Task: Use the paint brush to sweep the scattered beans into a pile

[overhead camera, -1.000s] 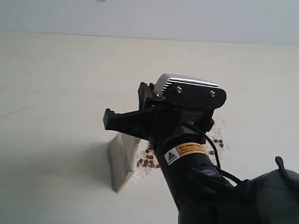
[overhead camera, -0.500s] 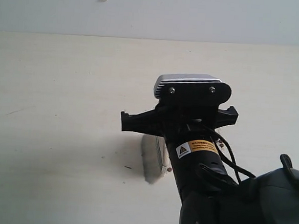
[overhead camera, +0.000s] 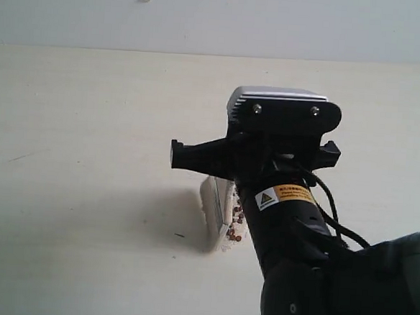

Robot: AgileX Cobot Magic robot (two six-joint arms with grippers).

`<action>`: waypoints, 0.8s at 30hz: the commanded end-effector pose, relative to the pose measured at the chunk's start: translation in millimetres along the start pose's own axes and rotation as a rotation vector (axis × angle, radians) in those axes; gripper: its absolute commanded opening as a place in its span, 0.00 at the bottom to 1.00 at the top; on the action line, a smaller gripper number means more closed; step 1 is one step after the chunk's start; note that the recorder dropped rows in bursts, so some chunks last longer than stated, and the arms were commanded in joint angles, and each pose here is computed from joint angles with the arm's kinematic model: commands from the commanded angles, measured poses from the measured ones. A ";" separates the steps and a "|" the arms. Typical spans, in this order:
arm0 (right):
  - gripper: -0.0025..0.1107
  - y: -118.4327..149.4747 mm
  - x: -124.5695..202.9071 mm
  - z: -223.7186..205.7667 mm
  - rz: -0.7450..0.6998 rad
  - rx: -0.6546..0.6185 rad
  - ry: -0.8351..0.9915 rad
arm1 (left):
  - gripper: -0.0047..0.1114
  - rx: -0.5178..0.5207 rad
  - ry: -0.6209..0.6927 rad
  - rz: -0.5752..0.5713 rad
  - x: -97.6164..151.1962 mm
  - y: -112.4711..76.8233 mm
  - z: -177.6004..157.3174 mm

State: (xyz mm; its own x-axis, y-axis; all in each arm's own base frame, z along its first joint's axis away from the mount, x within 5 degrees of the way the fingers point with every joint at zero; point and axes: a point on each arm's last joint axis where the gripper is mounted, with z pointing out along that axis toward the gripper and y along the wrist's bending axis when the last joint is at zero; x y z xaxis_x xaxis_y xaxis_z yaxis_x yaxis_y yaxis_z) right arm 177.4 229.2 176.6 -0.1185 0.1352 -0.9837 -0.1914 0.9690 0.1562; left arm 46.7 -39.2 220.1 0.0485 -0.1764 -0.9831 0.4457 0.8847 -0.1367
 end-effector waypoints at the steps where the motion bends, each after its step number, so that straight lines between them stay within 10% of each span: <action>1: 0.02 -2.4 -28.3 -6.0 0.067 -0.017 -0.066 | 0.04 -0.003 -0.004 -0.003 0.4 0.2 -0.4; 9: 0.02 -19.9 -66.3 -21.3 0.058 0.055 -0.110 | 0.04 -0.003 -0.004 -0.003 0.4 0.2 -0.4; 24: 0.02 -65.7 -69.1 -28.0 -0.414 0.284 0.028 | 0.04 -0.003 -0.004 -0.003 0.4 0.2 -0.4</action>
State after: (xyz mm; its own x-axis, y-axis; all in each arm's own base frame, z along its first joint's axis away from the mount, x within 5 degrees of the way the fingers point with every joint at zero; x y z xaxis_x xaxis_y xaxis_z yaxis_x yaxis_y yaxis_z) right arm 163.9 156.9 242.7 -0.0919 -0.1949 -0.9765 0.0022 0.9806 -0.1959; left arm 46.7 -39.2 220.1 0.0485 -0.1764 -0.9831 0.4457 0.8847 -0.1367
